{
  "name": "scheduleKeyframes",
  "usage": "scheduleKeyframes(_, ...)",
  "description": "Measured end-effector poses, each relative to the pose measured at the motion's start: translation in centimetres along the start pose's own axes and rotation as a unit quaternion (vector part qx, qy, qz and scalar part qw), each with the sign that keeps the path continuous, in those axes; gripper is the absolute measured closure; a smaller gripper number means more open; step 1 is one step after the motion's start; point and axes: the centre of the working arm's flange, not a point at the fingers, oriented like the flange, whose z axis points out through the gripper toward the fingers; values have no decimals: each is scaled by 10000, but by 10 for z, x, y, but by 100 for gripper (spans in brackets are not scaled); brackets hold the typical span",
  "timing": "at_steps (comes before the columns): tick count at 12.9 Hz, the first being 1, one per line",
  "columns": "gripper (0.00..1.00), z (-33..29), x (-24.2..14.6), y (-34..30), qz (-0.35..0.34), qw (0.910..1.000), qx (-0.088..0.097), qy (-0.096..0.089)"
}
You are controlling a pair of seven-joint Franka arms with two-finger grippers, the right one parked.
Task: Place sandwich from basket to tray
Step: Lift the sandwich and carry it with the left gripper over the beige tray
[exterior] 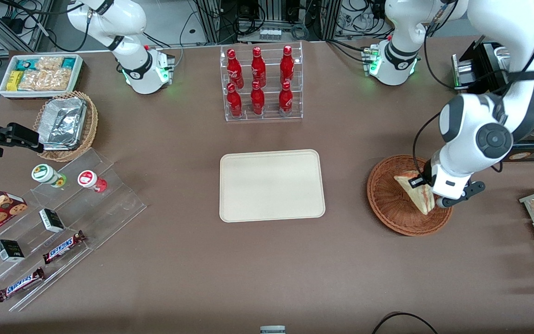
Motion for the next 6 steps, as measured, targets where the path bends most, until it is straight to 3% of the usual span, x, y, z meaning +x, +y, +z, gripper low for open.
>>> scheduleKeyframes(3,82,-56,-37,73,546,9985,61,13)
scheduleKeyframes(6,82,-72,-79,158,1054,9943,-32,153)
